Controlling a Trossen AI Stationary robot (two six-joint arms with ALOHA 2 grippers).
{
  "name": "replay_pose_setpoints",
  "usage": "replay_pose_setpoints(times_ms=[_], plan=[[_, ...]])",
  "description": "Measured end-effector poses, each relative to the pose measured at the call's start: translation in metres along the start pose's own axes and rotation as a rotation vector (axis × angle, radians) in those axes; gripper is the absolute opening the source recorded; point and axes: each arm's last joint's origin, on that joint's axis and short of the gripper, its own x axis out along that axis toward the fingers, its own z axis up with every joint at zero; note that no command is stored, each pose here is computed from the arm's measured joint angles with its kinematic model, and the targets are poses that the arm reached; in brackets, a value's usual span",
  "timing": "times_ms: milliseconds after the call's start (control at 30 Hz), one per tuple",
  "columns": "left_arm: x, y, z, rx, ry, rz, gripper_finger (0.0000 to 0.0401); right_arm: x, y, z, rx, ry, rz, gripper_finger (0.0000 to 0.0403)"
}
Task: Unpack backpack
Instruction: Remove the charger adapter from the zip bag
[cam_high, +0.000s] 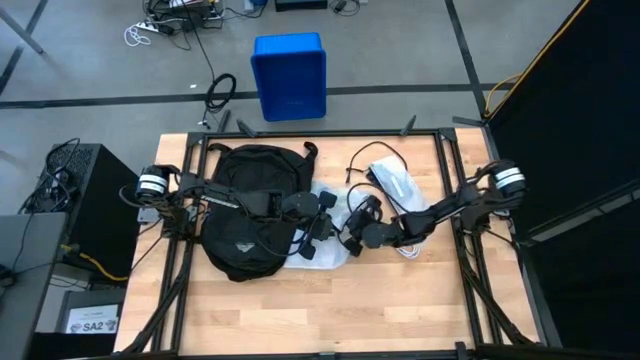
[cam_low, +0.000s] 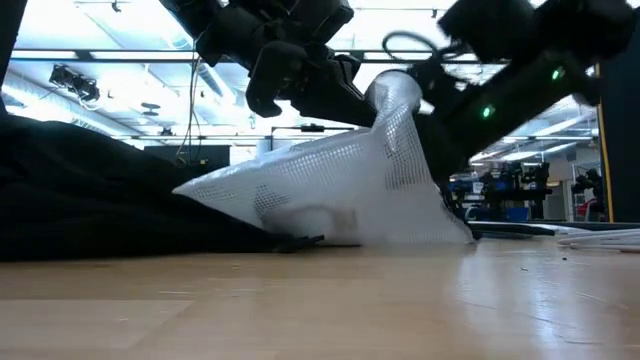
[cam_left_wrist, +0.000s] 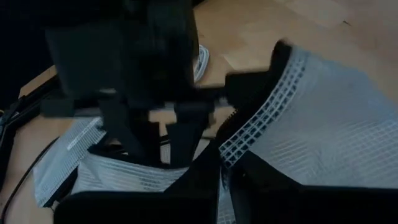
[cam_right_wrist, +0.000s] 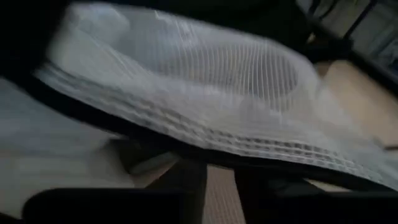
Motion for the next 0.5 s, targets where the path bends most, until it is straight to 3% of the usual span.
replay_pose_setpoints(times_ms=[367,500], plan=[[0.0,0.004,0.004,0.021,-0.03,0.056,0.0,0.014,-0.019,0.008,0.045,0.001,-0.011,0.0235],[0.0,0.005,0.007,0.024,-0.061,0.076,0.0,0.019,-0.027,0.01,0.068,0.007,-0.032,0.0279]])
